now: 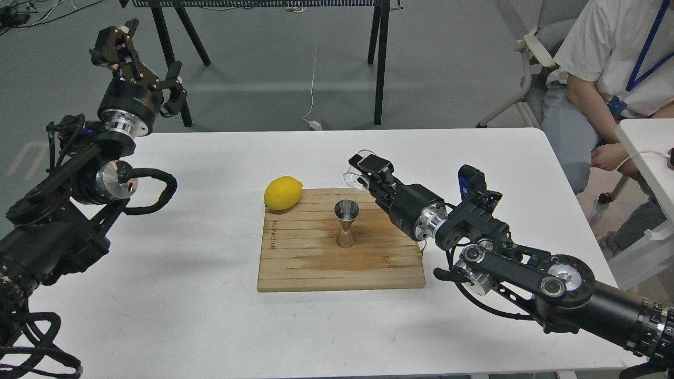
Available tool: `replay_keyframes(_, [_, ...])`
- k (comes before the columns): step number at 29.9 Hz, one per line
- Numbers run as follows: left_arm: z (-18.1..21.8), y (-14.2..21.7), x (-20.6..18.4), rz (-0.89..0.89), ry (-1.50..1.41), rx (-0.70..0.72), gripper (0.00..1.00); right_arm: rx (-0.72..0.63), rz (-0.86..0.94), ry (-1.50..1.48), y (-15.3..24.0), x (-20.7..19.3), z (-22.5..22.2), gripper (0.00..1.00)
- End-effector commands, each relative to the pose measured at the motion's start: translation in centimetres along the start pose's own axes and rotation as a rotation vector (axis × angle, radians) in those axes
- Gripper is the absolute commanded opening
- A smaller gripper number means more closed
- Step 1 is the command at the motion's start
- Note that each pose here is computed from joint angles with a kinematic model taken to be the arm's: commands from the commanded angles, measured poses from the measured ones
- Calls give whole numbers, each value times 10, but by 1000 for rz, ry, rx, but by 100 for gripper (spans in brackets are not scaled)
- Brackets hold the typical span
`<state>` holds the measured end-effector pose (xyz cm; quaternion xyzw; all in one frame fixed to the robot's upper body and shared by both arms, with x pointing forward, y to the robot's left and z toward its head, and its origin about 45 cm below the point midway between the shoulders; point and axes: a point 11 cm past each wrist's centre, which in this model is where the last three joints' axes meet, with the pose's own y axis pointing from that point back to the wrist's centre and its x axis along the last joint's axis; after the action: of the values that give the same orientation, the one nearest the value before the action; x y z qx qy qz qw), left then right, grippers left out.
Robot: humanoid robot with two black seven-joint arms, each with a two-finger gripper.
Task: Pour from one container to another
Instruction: 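Tilt the glass with the right gripper to pour into the jigger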
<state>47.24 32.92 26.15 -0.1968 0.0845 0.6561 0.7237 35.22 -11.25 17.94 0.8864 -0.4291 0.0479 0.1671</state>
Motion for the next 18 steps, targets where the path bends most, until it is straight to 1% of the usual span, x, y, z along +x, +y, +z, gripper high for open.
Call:
replay_keyframes(1, [0, 0, 0, 1, 1, 0, 100, 2, -6, 7, 0, -2, 0, 32])
replay_keyframes(18, [-1, 0, -1, 0, 5, 0, 100, 56, -33, 142, 3, -10, -3, 32])
